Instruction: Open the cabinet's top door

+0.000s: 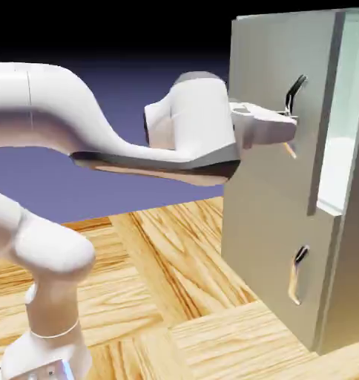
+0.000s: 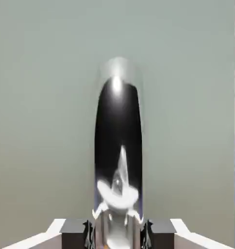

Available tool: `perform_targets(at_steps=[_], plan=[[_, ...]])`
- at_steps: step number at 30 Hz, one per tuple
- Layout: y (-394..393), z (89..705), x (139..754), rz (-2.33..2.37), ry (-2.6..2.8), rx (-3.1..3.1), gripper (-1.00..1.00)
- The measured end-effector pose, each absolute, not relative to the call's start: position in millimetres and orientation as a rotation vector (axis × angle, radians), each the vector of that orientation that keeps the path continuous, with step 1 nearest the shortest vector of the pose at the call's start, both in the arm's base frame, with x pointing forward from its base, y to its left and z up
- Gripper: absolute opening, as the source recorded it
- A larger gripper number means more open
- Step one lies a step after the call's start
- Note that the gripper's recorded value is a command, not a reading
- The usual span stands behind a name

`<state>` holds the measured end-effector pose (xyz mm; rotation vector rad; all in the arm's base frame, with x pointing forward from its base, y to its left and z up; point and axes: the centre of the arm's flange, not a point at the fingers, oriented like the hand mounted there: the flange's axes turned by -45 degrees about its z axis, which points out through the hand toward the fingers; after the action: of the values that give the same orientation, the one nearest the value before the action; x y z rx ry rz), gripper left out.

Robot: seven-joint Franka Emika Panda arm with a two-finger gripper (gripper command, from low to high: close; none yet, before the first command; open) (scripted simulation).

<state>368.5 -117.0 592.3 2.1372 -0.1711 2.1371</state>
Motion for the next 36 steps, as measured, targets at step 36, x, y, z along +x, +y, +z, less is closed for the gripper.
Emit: perform_targets(at_steps=[36], plan=[[36.1, 592.1, 207.9, 1.832, -0.640, 1.831, -1.00]])
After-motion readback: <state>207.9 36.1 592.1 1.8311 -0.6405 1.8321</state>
